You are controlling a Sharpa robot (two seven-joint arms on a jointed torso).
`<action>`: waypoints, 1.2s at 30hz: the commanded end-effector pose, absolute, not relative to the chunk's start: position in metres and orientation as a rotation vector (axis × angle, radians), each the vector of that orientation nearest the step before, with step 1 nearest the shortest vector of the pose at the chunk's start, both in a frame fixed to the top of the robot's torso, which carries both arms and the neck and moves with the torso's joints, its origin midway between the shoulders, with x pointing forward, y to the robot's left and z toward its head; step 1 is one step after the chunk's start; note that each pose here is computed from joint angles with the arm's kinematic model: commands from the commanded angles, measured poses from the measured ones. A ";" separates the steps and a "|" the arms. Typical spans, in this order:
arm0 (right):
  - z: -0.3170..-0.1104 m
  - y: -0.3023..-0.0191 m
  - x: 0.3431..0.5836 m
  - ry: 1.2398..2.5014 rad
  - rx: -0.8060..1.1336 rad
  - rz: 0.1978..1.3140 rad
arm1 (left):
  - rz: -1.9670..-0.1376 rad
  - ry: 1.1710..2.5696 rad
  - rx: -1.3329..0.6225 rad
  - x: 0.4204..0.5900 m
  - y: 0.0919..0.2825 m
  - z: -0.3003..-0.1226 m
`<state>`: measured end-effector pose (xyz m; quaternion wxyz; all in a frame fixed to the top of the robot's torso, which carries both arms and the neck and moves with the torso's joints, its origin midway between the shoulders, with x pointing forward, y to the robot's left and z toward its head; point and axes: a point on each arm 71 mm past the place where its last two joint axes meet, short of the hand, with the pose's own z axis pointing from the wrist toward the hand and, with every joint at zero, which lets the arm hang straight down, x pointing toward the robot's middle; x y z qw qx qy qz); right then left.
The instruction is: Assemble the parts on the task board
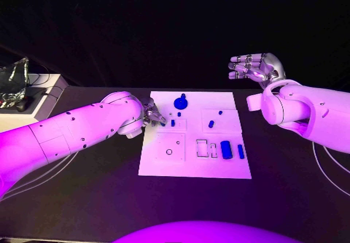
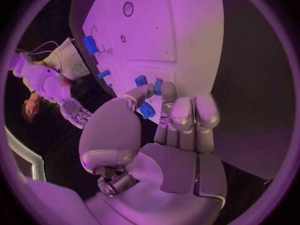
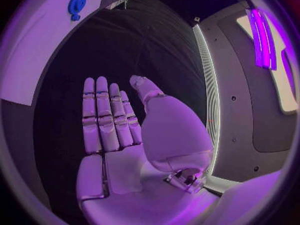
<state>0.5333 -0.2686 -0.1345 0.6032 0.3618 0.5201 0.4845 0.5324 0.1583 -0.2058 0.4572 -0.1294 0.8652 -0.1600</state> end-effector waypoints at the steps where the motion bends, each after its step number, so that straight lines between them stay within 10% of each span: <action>1: -0.134 -0.267 0.533 1.213 0.820 1.137 | -0.428 2.143 -0.314 0.530 0.151 -0.208; 36: -0.134 -0.268 0.533 1.209 0.821 1.133 | -0.420 2.131 -0.329 0.531 0.155 -0.208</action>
